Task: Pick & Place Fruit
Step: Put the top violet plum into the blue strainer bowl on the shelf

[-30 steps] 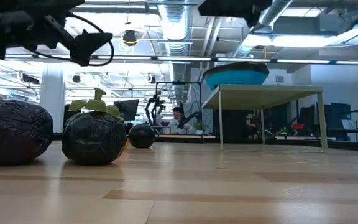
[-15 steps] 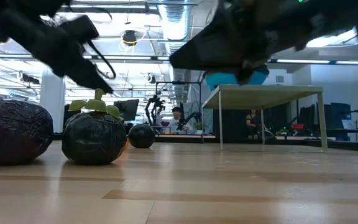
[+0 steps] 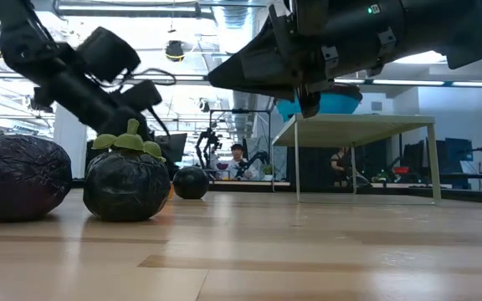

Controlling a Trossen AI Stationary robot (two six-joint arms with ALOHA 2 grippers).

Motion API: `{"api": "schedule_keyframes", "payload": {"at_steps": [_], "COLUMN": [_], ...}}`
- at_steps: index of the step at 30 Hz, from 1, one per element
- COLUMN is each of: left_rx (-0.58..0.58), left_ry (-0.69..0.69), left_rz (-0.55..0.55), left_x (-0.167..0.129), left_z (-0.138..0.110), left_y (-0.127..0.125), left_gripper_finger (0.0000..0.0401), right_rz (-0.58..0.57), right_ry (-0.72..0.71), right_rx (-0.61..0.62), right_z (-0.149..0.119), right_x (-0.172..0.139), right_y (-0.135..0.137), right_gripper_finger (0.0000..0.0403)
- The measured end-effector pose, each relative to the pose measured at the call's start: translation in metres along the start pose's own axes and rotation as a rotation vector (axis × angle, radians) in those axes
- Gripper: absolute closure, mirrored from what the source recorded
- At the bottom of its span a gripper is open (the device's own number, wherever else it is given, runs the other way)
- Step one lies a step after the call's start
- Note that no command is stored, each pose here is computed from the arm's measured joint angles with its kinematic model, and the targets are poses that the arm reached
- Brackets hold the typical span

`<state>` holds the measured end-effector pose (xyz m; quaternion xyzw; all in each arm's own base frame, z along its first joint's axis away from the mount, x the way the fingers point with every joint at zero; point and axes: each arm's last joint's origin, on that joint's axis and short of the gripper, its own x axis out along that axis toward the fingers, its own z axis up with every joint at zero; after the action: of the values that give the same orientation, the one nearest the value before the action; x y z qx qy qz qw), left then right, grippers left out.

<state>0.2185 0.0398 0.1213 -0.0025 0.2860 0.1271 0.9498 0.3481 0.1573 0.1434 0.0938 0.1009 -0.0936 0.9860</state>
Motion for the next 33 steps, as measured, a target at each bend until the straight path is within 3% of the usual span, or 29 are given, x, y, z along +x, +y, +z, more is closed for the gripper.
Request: {"api": "schedule_keyframes", "payload": {"at_steps": [7, 28, 33], "left_rx": [-0.005, -0.01, -0.01], "left_ry": [-0.075, -0.126, -0.142], "left_rz": [-0.082, -0.15, -0.149], "left_x": [0.02, 0.056, 0.056], "left_z": [-0.006, -0.03, -0.026], "left_y": [0.007, 0.011, 0.011], "left_gripper_finger": [0.0032, 0.0032, 0.0052], "right_rz": [0.004, 0.006, 0.006], "right_ry": [-0.009, -0.015, -0.015], "right_rx": [0.007, 0.011, 0.012], "right_z": [0.004, 0.006, 0.006], "right_x": [0.001, 0.002, 0.002], "right_y": [0.002, 0.004, 0.004], "right_gripper_finger": [0.04, 0.04, 0.04]}}
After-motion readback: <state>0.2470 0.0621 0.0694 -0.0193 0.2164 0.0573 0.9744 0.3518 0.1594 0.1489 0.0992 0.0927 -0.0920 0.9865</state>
